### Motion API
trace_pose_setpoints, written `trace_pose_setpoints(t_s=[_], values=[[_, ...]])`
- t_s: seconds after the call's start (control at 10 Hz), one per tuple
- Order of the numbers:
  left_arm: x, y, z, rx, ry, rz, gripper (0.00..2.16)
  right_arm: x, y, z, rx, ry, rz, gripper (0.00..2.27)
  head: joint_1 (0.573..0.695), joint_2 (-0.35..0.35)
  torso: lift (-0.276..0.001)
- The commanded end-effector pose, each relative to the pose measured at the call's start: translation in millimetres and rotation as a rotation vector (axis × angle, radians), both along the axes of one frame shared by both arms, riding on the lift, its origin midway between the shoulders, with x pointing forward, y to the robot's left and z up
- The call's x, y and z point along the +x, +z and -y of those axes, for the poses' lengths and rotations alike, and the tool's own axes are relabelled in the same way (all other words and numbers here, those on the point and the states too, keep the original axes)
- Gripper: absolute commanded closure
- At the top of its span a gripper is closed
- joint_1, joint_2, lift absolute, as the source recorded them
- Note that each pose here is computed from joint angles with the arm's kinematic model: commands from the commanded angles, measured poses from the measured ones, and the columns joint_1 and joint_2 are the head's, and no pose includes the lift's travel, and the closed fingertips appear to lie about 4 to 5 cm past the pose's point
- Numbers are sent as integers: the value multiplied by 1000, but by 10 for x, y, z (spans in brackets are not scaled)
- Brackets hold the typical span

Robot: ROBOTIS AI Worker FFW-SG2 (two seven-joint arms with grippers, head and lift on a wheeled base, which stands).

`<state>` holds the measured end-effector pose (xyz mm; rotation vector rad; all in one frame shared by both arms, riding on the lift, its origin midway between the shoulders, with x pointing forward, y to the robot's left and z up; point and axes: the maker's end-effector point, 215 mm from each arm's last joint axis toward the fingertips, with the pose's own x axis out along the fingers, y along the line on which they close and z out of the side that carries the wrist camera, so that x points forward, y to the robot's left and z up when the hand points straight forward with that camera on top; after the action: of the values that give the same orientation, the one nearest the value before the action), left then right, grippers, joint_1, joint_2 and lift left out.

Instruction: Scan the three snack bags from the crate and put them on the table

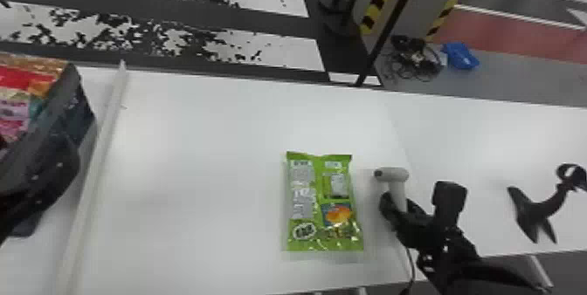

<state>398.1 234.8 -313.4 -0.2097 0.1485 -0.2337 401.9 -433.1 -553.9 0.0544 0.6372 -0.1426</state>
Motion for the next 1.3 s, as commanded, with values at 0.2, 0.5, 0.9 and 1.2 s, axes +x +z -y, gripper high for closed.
trace_pose_setpoints(t_s=[0.2,0.5,0.9,1.2], values=[[-3,14,1,2,-1,2,33,-3,745,-168,-45,-1,137,2246,695,-274,-94],[-6,22,54,-3,-9,5,33,-185,1354,-827,28,54,169,2246,695,-238,-94],[-67,48,86,-6,-19,18,33,-177,1336,-1992,57,178,96,2246,695,-89,-94],[-107,53,61,1,-19,27,33,40,1078,-2353,-5,210,41,2246,695,3,-94]])
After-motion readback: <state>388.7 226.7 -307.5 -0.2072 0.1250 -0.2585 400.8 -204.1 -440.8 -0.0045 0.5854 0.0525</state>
